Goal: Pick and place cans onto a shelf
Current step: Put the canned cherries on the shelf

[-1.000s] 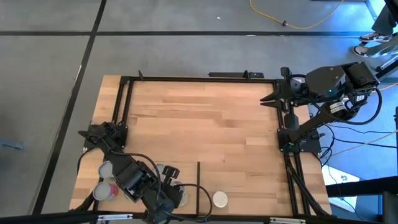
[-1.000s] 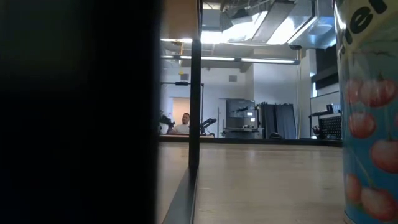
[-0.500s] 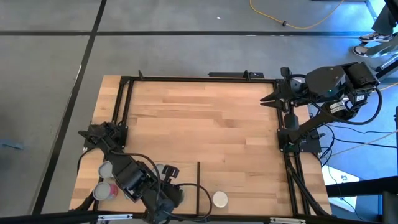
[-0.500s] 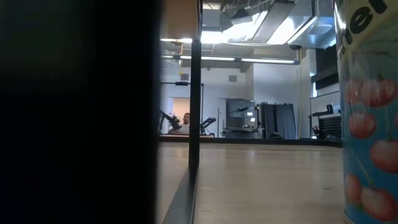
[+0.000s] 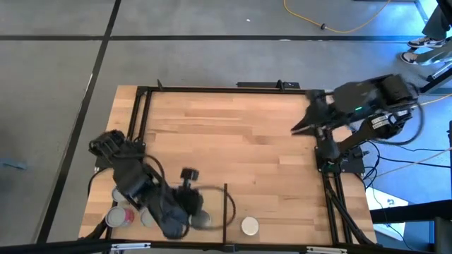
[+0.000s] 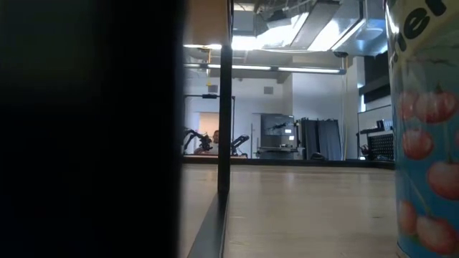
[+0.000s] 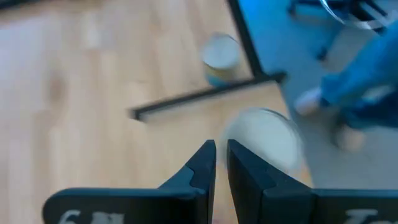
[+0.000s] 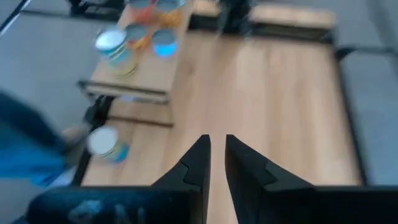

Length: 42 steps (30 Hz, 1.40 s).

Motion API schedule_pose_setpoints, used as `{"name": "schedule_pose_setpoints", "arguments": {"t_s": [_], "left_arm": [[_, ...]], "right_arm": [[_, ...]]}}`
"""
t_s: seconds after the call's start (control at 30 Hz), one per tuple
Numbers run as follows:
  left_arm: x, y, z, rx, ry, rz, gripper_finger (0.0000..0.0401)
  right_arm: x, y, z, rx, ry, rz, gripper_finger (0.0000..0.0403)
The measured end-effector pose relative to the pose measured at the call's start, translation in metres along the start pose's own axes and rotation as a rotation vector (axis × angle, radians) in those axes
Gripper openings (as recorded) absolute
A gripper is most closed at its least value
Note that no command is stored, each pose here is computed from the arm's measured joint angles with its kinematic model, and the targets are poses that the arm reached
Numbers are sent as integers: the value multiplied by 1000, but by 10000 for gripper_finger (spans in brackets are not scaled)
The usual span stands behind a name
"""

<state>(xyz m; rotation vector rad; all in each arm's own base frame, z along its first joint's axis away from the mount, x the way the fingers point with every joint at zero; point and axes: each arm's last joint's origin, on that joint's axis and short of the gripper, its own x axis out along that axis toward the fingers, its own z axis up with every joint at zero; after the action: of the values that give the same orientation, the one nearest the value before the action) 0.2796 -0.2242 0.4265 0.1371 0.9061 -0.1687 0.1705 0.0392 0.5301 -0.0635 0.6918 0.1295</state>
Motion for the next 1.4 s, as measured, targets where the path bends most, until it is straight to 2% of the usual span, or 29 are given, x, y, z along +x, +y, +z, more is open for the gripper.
{"name": "schedule_pose_setpoints", "arguments": {"t_s": [0.17, 0.37, 0.57, 0.77, 1.07, 1.23, 1.4], "left_arm": [[-33, 27, 0, -54, -94, 68, 33], [-63, 48, -3, -101, -167, 76, 33], [-81, 58, -10, -112, -191, 102, 33], [-80, 58, -13, -68, -165, 113, 33], [-80, 57, -17, -55, -123, 118, 33], [-80, 58, -19, -48, -109, 121, 33], [-80, 58, -20, -41, -99, 125, 33]], "right_arm": [[49, 12, -3, 33, 186, 144, 50], [118, 35, -23, 25, 443, 311, 50], [185, 51, -36, 104, 532, 368, 50], [238, 72, -59, 3, 637, 413, 50], [305, 99, -74, -39, 624, 436, 50], [327, 112, -77, -12, 592, 503, 50], [342, 120, -81, 6, 585, 500, 50]]}}
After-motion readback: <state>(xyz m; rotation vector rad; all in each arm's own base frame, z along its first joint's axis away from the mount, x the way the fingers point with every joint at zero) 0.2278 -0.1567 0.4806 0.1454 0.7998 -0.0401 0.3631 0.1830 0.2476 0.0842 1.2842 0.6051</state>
